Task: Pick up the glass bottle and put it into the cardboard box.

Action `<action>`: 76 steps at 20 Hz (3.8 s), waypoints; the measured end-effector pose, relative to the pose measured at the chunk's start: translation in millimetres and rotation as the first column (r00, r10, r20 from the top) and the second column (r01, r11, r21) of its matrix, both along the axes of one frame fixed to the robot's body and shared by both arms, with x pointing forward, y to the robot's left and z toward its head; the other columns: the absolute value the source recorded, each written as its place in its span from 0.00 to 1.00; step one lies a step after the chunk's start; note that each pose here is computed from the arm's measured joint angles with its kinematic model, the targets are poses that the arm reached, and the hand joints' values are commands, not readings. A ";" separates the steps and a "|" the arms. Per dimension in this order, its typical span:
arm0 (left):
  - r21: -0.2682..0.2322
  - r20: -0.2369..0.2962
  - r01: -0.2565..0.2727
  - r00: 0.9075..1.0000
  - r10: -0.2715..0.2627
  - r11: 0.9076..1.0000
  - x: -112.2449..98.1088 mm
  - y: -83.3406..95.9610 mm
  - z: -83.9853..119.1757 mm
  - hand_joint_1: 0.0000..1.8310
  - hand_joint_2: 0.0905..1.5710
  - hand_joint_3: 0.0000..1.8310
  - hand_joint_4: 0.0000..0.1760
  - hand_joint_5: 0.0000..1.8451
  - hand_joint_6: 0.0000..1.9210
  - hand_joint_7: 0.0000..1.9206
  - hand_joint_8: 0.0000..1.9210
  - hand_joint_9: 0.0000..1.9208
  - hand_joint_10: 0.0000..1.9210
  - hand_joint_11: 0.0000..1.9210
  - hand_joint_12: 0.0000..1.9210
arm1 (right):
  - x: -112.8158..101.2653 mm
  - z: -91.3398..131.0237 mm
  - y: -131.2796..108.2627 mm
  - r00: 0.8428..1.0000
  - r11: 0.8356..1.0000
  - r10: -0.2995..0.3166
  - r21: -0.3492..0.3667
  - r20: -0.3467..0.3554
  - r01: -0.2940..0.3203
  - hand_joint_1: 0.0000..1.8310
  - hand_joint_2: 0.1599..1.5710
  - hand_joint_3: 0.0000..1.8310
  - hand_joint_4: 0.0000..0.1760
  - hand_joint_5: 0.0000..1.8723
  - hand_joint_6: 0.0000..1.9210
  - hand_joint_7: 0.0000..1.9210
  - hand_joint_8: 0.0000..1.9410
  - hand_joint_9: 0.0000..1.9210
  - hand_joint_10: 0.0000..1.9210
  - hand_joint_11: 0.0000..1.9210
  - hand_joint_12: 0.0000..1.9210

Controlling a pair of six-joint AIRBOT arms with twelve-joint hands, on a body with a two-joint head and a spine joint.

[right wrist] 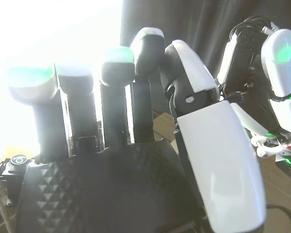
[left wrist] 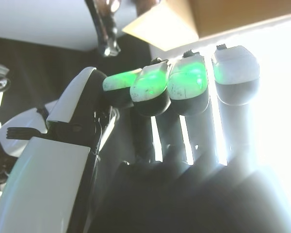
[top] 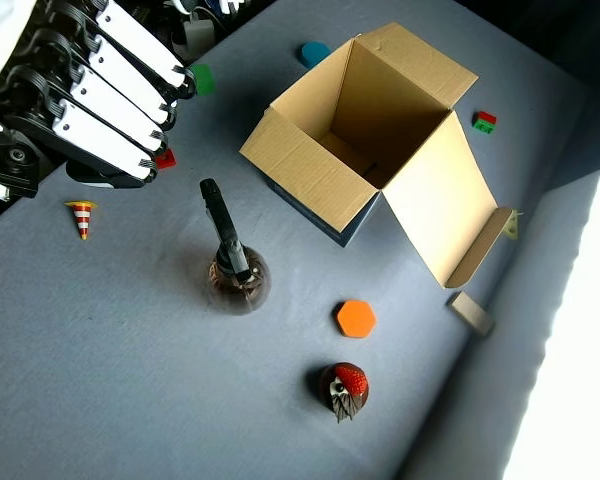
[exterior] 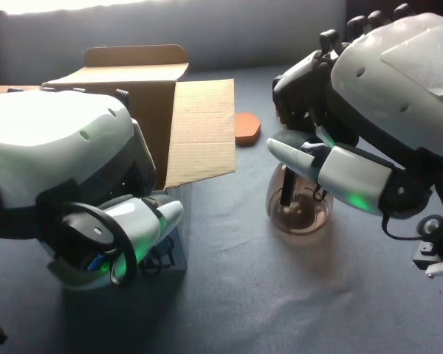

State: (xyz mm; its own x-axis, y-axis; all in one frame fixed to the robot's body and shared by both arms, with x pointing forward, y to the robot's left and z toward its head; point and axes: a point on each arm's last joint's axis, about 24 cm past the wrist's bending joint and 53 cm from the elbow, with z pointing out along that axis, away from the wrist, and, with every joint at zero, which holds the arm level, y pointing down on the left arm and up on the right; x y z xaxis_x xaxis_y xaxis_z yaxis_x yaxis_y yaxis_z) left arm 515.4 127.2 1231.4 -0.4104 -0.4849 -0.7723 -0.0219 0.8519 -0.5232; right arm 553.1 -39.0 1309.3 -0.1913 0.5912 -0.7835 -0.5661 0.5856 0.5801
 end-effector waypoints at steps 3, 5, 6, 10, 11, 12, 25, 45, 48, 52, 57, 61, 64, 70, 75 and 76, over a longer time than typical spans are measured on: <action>-0.004 0.004 0.002 1.000 -0.002 1.000 0.0 -0.8 1.6 0.06 0.72 0.12 0.01 0.00 0.04 0.03 0.03 0.02 0.06 0.00 0.17 | 0.4 0.1 -0.2 1.000 1.000 0.000 0.001 0.000 0.000 0.09 0.64 0.13 0.00 0.07 0.10 0.13 0.04 0.07 0.10 0.00 0.24; 0.004 -0.003 -0.001 1.000 0.001 1.000 -1.2 0.3 -0.3 0.04 0.77 0.03 0.00 0.01 0.01 0.03 0.00 0.03 0.02 0.00 0.11 | 3.1 -1.4 -1.5 1.000 1.000 0.000 0.005 -0.010 0.000 0.09 0.70 0.03 0.00 0.10 0.03 0.14 0.00 0.10 0.03 0.00 0.22; 0.003 -0.010 0.001 1.000 -0.001 1.000 -3.2 -0.8 -1.7 0.04 0.78 0.02 0.00 0.00 0.00 0.03 0.00 0.03 0.01 0.00 0.09 | 4.2 -1.1 -1.8 1.000 1.000 0.003 0.011 -0.011 -0.003 0.09 0.71 0.01 0.00 0.11 0.02 0.14 0.00 0.11 0.02 0.00 0.24; -0.009 -0.020 -0.033 0.999 0.033 0.999 -11.2 3.1 1.9 0.04 0.78 0.01 0.00 0.01 0.00 0.03 0.00 0.03 0.01 0.00 0.07 | 6.9 2.6 -3.1 0.997 0.996 0.071 0.057 -0.005 -0.070 0.09 0.71 0.00 0.00 0.11 0.01 0.15 0.00 0.12 0.01 0.00 0.27; -0.010 -0.032 -0.038 0.999 0.038 0.999 -15.8 3.0 0.5 0.04 0.78 0.01 0.00 0.01 0.00 0.03 0.00 0.03 0.01 0.00 0.08 | 8.0 2.7 -3.3 0.996 0.994 0.091 0.065 -0.010 -0.090 0.09 0.71 0.00 0.00 0.11 0.01 0.15 0.00 0.12 0.01 0.00 0.27; -0.015 -0.052 -0.049 0.997 0.048 0.999 -21.1 3.7 -1.9 0.05 0.78 0.00 0.00 0.01 0.00 0.03 0.00 0.04 0.01 0.00 0.09 | 10.0 1.8 -4.4 0.994 0.992 0.106 0.072 -0.022 -0.104 0.09 0.71 0.00 0.00 0.11 0.01 0.15 0.00 0.12 0.01 0.00 0.27; 0.030 -0.258 -0.107 0.960 0.112 0.994 -84.1 10.4 -43.5 0.05 0.78 0.00 0.00 0.03 0.00 0.04 0.00 0.04 0.00 0.00 0.08 | 48.0 -12.2 -38.5 0.902 0.914 0.385 0.217 -0.194 -0.343 0.43 0.61 0.00 0.00 0.05 0.00 0.07 0.00 0.05 0.00 0.00 0.02; 0.053 -0.265 -0.136 0.953 0.145 0.989 -76.2 22.3 -92.9 0.05 0.77 0.00 0.00 0.01 0.00 0.01 0.00 0.01 0.00 0.00 0.00 | 108.2 -52.9 -36.1 0.866 0.938 0.344 0.097 -0.362 -0.332 0.52 0.57 0.00 0.00 0.00 0.00 0.05 0.00 0.04 0.00 0.00 0.01; 0.047 -0.261 -0.134 0.955 0.141 0.990 -70.6 19.0 -94.3 0.02 0.78 0.00 0.00 0.01 0.00 0.01 0.00 0.00 0.00 0.00 0.00 | 119.9 -64.7 -37.2 0.867 0.948 0.311 0.061 -0.389 -0.312 0.52 0.56 0.00 0.00 0.00 0.00 0.04 0.00 0.02 0.00 0.00 0.00; 0.030 -0.234 -0.123 0.964 0.126 0.992 -64.4 12.8 -100.2 0.02 0.78 0.00 0.00 0.01 0.00 0.00 0.00 0.00 0.00 0.00 0.00 | 125.0 -79.9 -27.6 0.858 0.947 0.305 0.033 -0.414 -0.321 0.52 0.56 0.00 0.00 0.00 0.00 0.03 0.00 0.02 0.00 0.00 0.00; 0.013 -0.243 -0.159 0.957 0.157 0.987 -67.3 19.7 -113.6 0.04 0.76 0.00 0.00 0.00 0.00 0.00 0.00 0.00 0.00 0.00 0.00 | 137.7 -102.4 -27.2 0.852 0.953 0.273 0.008 -0.446 -0.301 0.51 0.56 0.00 0.00 0.00 0.00 0.02 0.00 0.00 0.00 0.00 0.00; 0.002 -0.229 -0.134 0.965 0.131 0.991 -68.2 9.7 -114.0 0.04 0.75 0.00 0.00 0.00 0.00 0.00 0.00 0.00 0.00 0.00 0.00 | 142.5 -105.7 -23.7 0.851 0.954 0.271 0.008 -0.449 -0.300 0.50 0.56 0.00 0.00 0.00 0.00 0.00 0.00 0.00 0.00 0.00 0.00; -0.006 -0.246 -0.152 0.958 0.146 0.988 -76.8 8.2 -121.7 0.04 0.75 0.00 0.00 0.00 0.00 0.00 0.00 0.00 0.00 0.00 0.00 | 143.7 -109.1 -15.1 0.847 0.950 0.281 0.006 -0.451 -0.312 0.50 0.56 0.00 0.00 0.00 0.00 0.00 0.00 0.00 0.00 0.00 0.00; -0.022 -0.236 -0.155 0.961 0.146 0.988 -85.8 1.0 -126.4 0.03 0.74 0.00 0.00 0.00 0.00 0.00 0.00 0.00 0.00 0.00 0.00 | 148.3 -116.3 -6.8 0.843 0.950 0.279 0.003 -0.460 -0.312 0.51 0.56 0.00 0.00 0.00 0.00 0.01 0.00 0.00 0.00 0.00 0.00; -0.044 -0.223 -0.163 0.963 0.150 0.986 -88.6 1.3 -130.9 0.03 0.75 0.00 0.00 0.00 0.00 0.00 0.00 0.00 0.00 0.00 0.00 | 146.4 -122.9 -0.4 0.838 0.947 0.281 -0.005 -0.468 -0.321 0.51 0.56 0.00 0.00 0.00 0.00 0.02 0.00 0.00 0.00 0.00 0.00; -0.046 -0.220 -0.164 0.964 0.150 0.985 -88.5 1.8 -131.2 0.03 0.75 0.00 0.00 0.00 0.00 0.00 0.00 0.00 0.00 0.00 0.00 | 146.6 -122.9 -0.6 0.838 0.947 0.281 -0.005 -0.468 -0.320 0.51 0.56 0.00 0.00 0.00 0.00 0.02 0.01 0.01 0.00 0.00 0.00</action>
